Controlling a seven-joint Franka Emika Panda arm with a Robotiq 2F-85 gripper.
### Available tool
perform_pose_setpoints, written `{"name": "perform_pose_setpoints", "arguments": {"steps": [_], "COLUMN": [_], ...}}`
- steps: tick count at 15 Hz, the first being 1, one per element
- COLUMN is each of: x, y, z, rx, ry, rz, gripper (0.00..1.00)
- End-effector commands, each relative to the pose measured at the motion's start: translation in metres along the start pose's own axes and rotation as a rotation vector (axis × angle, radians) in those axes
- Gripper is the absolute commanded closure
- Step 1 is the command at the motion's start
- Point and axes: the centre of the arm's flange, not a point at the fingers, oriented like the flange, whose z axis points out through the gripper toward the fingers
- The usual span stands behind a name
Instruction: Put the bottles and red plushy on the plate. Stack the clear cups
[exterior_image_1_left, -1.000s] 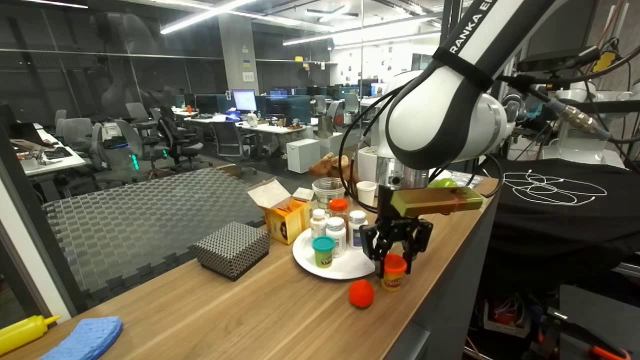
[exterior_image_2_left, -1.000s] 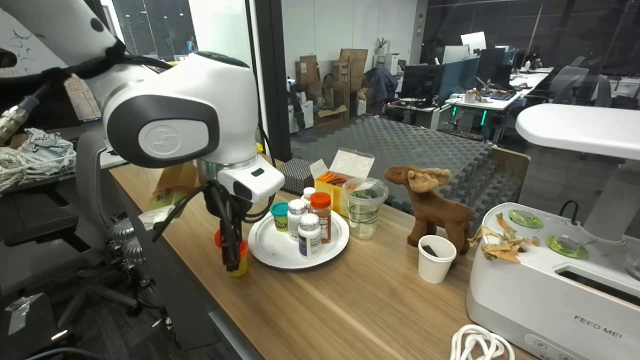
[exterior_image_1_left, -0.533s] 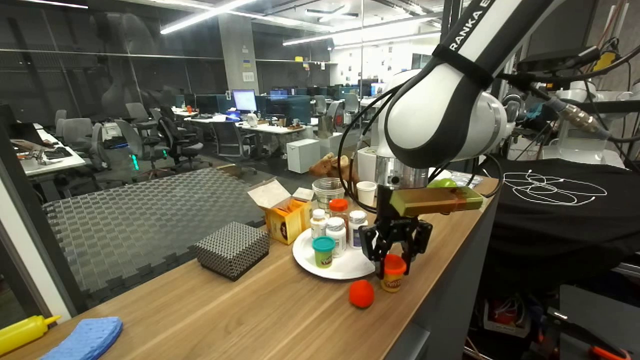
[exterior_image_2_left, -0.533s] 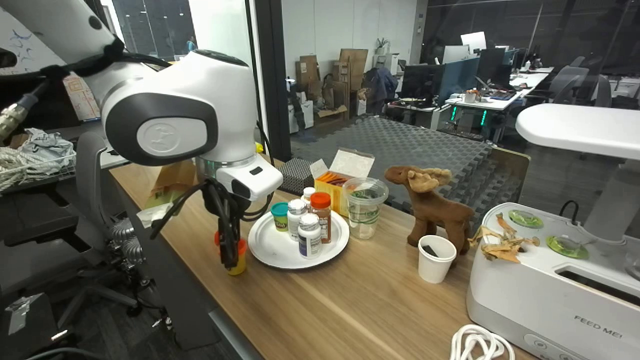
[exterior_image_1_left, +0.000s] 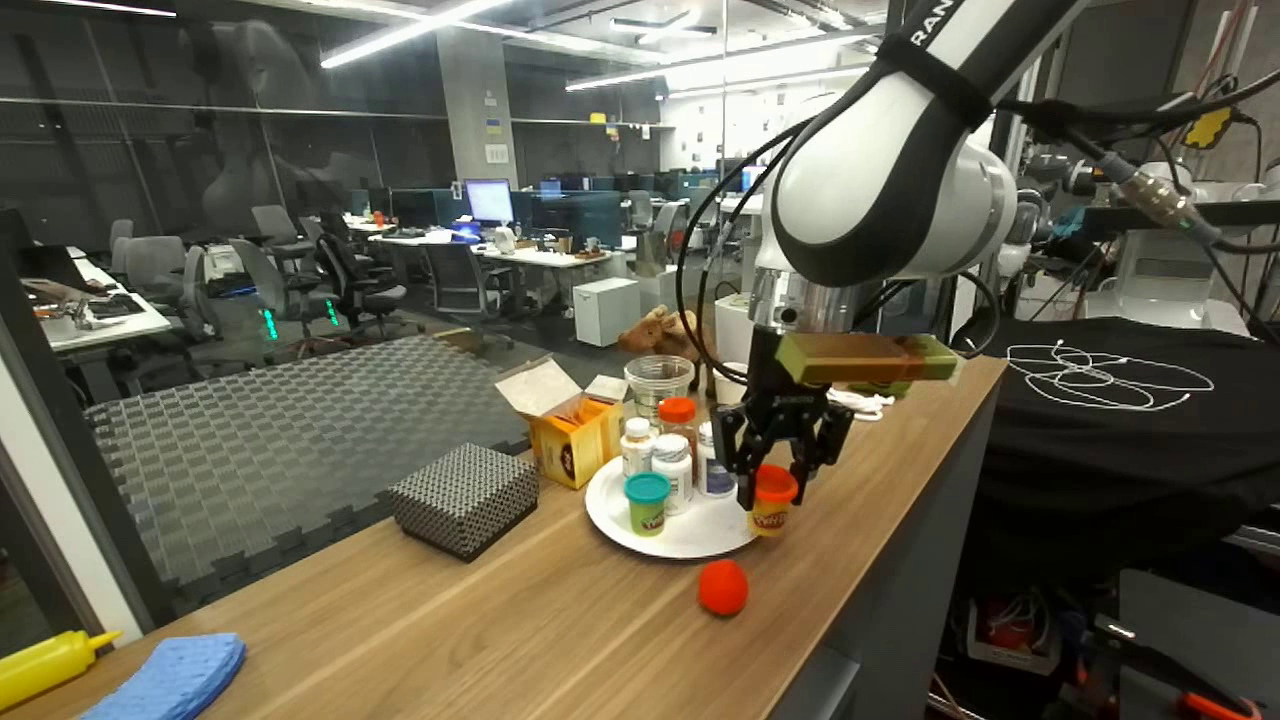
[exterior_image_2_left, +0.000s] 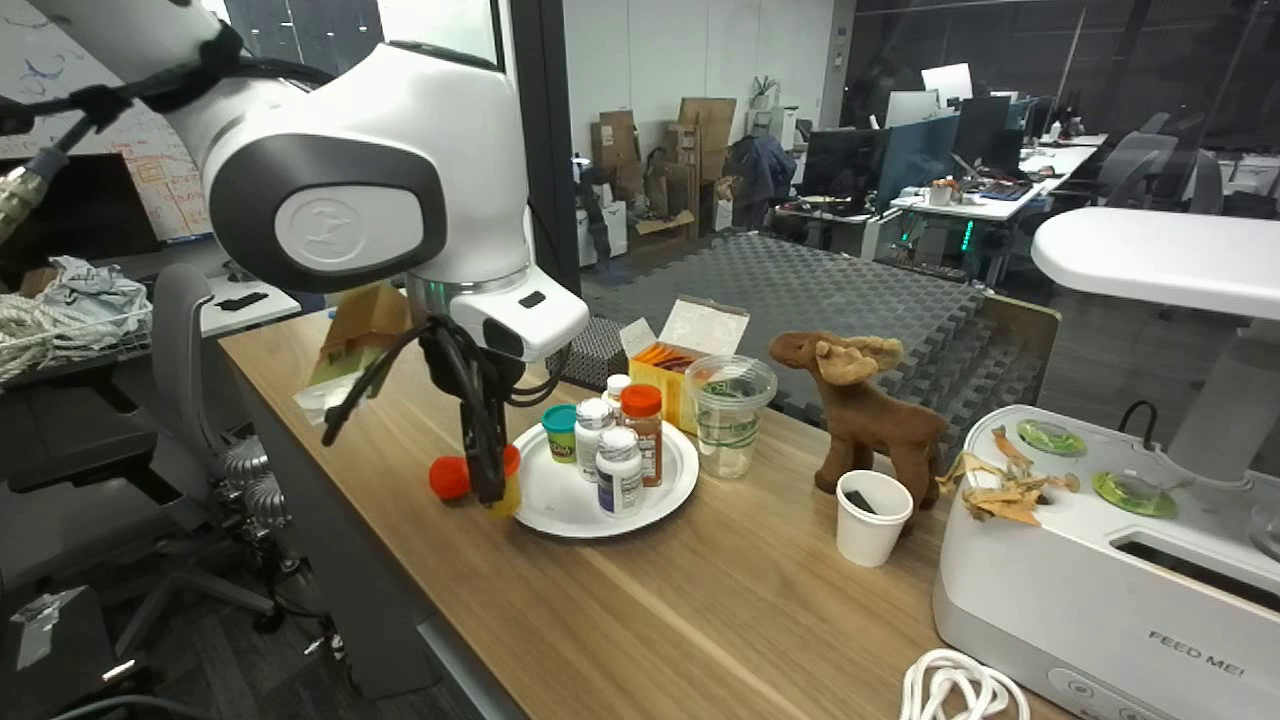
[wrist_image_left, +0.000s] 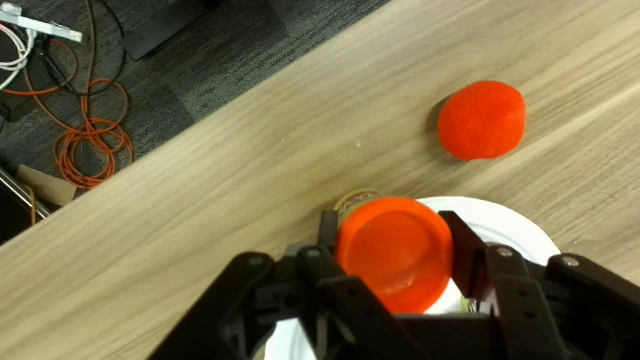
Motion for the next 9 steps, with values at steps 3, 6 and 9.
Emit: {"name": "perform_pose_setpoints", "arguments": {"steps": [3,6,9], "x": [0.048,0.066,0.073], "y": [-0.010,-0.017,-0.021], "z": [-0.002,0.007,0.018], "rx": [0.018,0.010,-0.005], "ry": [0.018,0.007,-0.009], "rz": [-0.037,-0.042,-0.050], "gripper": [0.72,0.72,0.72]}}
